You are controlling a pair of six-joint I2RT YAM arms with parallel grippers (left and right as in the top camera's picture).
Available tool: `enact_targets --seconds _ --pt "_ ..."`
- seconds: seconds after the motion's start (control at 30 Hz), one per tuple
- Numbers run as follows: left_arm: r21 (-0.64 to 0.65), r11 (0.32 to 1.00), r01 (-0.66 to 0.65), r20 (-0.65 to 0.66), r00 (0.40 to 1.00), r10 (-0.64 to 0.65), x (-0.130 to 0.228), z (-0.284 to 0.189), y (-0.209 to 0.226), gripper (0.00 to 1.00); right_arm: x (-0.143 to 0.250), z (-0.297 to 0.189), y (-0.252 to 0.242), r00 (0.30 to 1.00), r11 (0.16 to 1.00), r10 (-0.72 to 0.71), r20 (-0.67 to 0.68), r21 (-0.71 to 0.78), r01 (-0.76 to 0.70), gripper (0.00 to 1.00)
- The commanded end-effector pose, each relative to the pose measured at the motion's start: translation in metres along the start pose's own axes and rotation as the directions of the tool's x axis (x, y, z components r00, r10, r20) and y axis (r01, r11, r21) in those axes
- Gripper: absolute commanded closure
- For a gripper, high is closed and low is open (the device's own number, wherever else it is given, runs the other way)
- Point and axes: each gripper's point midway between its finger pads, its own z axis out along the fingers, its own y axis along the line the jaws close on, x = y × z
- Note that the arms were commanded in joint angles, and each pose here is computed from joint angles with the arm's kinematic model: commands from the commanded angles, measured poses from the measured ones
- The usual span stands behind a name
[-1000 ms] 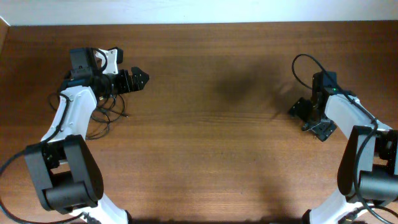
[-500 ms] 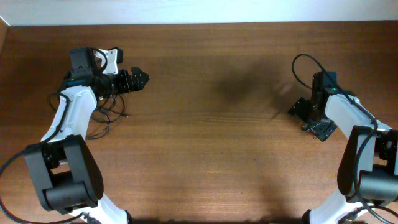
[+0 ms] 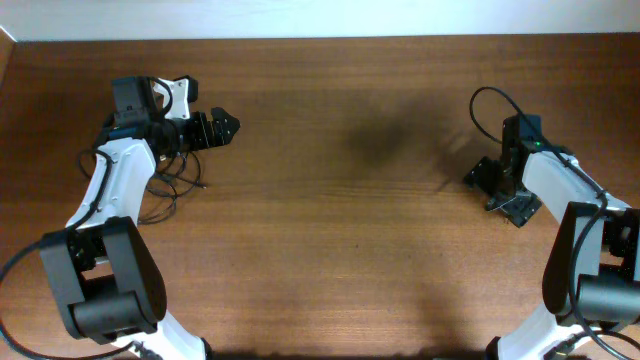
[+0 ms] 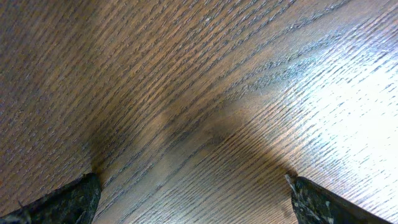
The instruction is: Untangle cables
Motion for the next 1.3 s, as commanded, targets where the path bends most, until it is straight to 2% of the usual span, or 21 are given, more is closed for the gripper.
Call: enact_targets --seconds 0.0,0.57,0.7,0.77,0.87,1.03,1.27 --pt "0.008 0.999 -0.038 0.031 0.999 0.038 -0.008 -0.012 -0.007 0.01 0.011 0.02 -0.017 0.999 0.997 0.005 -0.04 0.08 -0.002 0.02" --pt "0.008 0.999 -0.038 0.031 0.999 0.038 -0.008 -0.012 -0.007 0.01 0.011 0.012 -0.008 1.0 0.998 -0.016 -0.018 0.06 0.017 0.02" --pt "0.007 0.999 -0.038 0.031 0.999 0.038 -0.008 -0.012 -0.007 0.01 0.035 -0.028 0.048 0.982 0.983 -0.175 0.071 -0.037 0.178 0.01" --pt "0.007 0.999 -0.038 0.031 0.999 0.038 -0.008 -0.012 -0.007 0.01 0.061 -0.051 0.079 0.954 0.954 -0.275 0.118 -0.09 0.286 0.02" --pt "0.008 0.999 -0.038 0.031 0.999 0.038 -0.008 -0.012 -0.007 0.01 0.078 -0.079 0.099 0.928 0.923 -0.33 0.175 -0.147 0.356 0.02" --pt "0.007 0.999 -0.038 0.031 0.999 0.038 -0.008 -0.012 -0.007 0.01 0.067 -0.167 0.103 0.899 0.879 -0.248 0.36 -0.306 0.365 0.02" --pt "0.007 0.999 -0.038 0.032 0.999 0.038 -0.008 -0.012 -0.007 0.01 0.066 -0.282 0.075 0.828 0.775 -0.071 0.556 -0.491 0.397 0.02"
